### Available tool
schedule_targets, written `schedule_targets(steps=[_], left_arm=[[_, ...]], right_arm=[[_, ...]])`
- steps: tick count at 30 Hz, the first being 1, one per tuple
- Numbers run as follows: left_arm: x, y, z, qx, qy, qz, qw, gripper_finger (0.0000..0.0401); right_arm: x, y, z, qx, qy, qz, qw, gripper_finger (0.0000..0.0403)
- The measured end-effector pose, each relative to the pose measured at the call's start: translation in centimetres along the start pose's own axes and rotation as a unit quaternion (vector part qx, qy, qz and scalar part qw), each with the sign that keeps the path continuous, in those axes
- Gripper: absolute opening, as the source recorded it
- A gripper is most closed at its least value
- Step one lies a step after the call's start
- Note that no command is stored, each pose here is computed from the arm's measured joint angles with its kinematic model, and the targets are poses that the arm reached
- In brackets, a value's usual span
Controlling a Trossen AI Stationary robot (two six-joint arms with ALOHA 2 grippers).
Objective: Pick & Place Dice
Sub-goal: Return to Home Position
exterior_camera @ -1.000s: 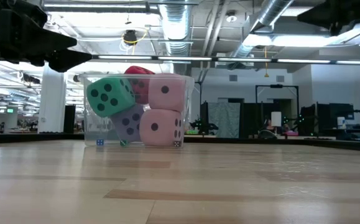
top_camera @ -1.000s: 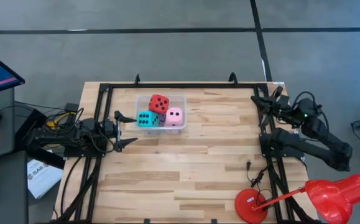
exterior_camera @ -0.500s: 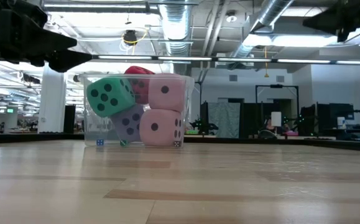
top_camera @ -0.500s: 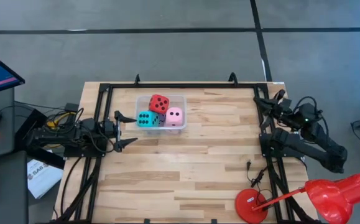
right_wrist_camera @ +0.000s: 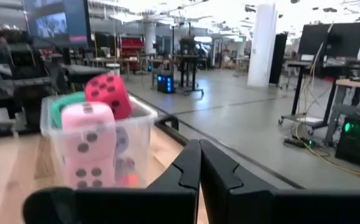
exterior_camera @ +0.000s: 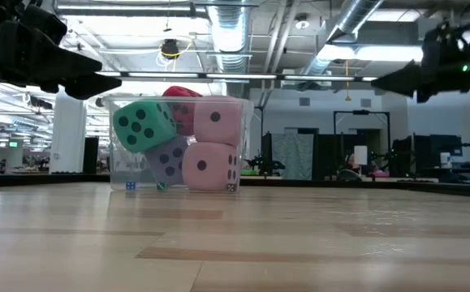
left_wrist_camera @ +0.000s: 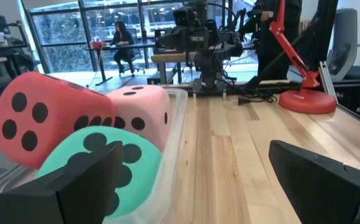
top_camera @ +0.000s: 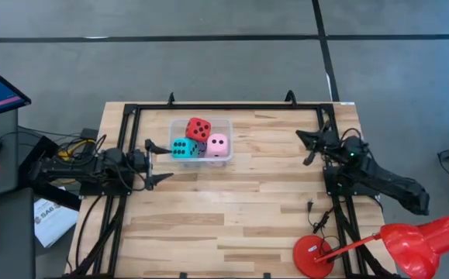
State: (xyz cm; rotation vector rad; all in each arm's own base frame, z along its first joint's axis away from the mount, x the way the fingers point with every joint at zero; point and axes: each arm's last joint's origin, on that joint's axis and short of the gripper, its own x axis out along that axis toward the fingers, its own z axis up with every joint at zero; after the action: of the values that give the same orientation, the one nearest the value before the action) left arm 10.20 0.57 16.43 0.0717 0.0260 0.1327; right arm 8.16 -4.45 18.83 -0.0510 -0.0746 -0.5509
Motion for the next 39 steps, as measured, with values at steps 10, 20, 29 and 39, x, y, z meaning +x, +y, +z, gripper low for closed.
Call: schedule_targets(steps=[10,20,29,39], left_arm=[[0.2,0.0,-0.3,0.002,0.019,-0.002,1.000,0.0392],[0.3,-0.1,-0.4,0.003,0.027,-0.002,1.000,0.0392],[0.3,-0.1,-0.4,0.003,0.027,-0.002,1.000,0.0392],[0.3,-0.1,-0.4,0.002,0.027,-0.002,1.000,0.0392]], right_arm=[[0.3,0.1,-1.9,-0.036,0.022,-0.002,0.999,0.0000],[0.3,0.1,-2.0,-0.033,0.030,-0.001,0.999,0.0000],[0.3,0.1,-2.1,-0.033,0.030,-0.001,0.999,0.0000],[0.3,0.1,-2.1,-0.033,0.031,-0.001,0.999,0.0000]])
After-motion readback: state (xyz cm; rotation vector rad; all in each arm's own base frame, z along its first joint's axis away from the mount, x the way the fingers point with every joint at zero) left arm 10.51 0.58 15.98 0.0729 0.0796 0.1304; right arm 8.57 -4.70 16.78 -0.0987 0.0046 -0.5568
